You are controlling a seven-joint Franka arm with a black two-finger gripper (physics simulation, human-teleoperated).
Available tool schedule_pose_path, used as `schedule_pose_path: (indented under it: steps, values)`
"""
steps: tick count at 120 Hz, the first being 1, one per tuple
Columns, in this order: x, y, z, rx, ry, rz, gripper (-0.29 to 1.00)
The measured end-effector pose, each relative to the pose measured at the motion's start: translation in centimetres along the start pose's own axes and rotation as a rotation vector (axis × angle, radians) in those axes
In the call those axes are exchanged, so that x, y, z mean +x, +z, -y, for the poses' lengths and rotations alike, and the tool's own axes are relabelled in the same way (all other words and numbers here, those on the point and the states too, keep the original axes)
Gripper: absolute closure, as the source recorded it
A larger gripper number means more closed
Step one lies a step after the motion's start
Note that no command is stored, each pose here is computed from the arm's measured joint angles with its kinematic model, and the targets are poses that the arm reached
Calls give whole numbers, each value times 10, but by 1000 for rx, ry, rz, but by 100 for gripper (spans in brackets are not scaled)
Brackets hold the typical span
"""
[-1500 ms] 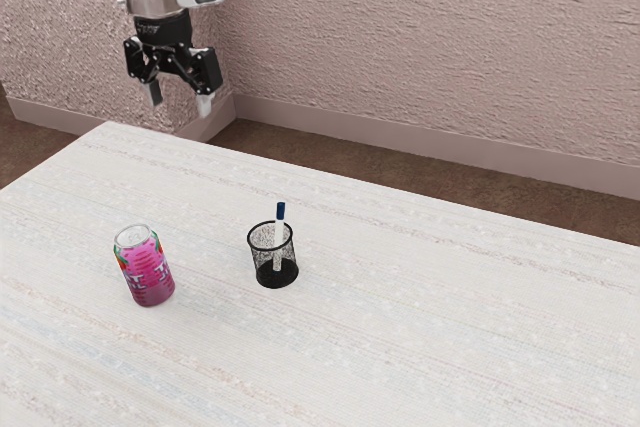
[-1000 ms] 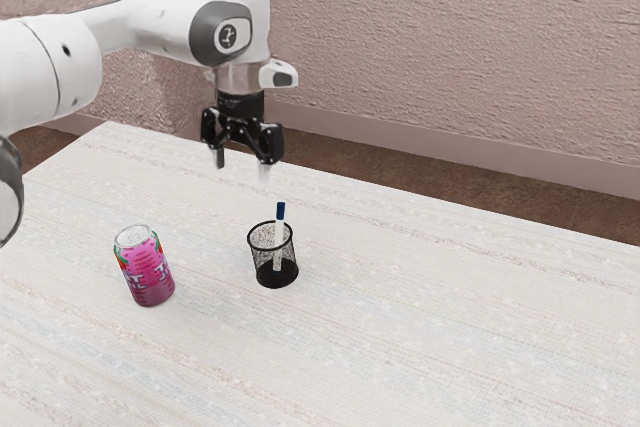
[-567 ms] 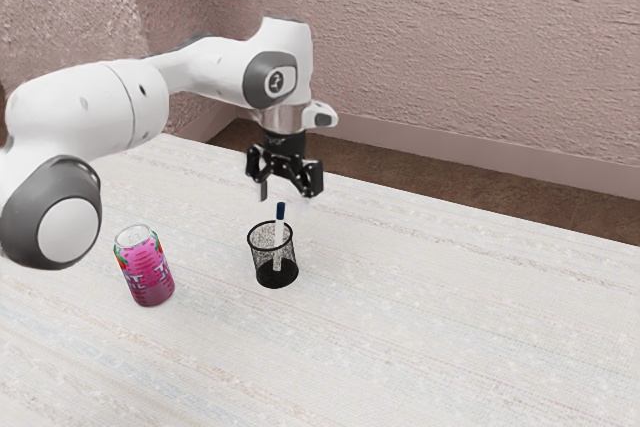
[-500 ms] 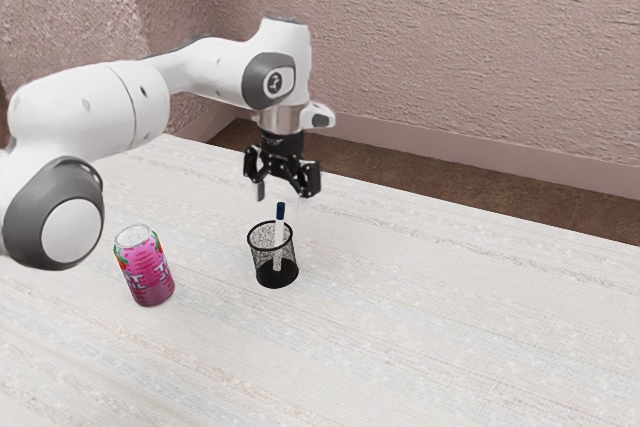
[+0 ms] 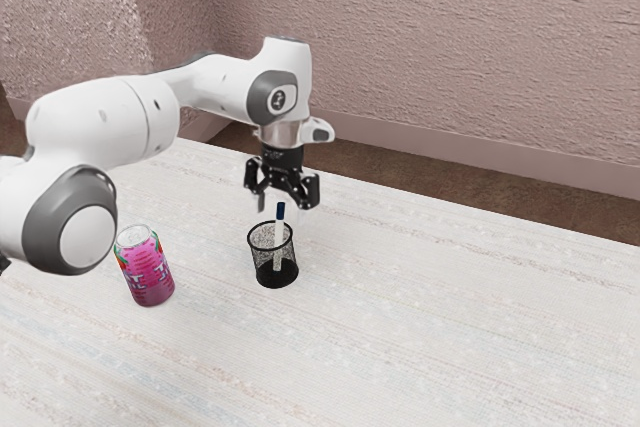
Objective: Take the marker out of the pen holder and place it to the left of the pen holder.
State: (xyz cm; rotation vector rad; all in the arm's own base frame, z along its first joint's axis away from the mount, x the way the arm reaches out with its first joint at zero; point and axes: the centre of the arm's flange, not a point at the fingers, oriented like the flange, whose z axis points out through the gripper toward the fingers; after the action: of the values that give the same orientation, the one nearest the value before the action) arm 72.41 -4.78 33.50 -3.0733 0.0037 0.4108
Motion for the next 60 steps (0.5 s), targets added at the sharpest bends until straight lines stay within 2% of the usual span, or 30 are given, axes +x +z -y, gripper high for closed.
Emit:
schedule_pose_path:
  steps: [6, 21, 32, 60]
  values:
    - [2, -1, -1, -1, 1, -7, 2]
    - [4, -1, -3, -4, 2, -14, 26]
    - [4, -2, -4, -6, 3, -17, 38]
    - [2, -1, -4, -6, 2, -9, 51]
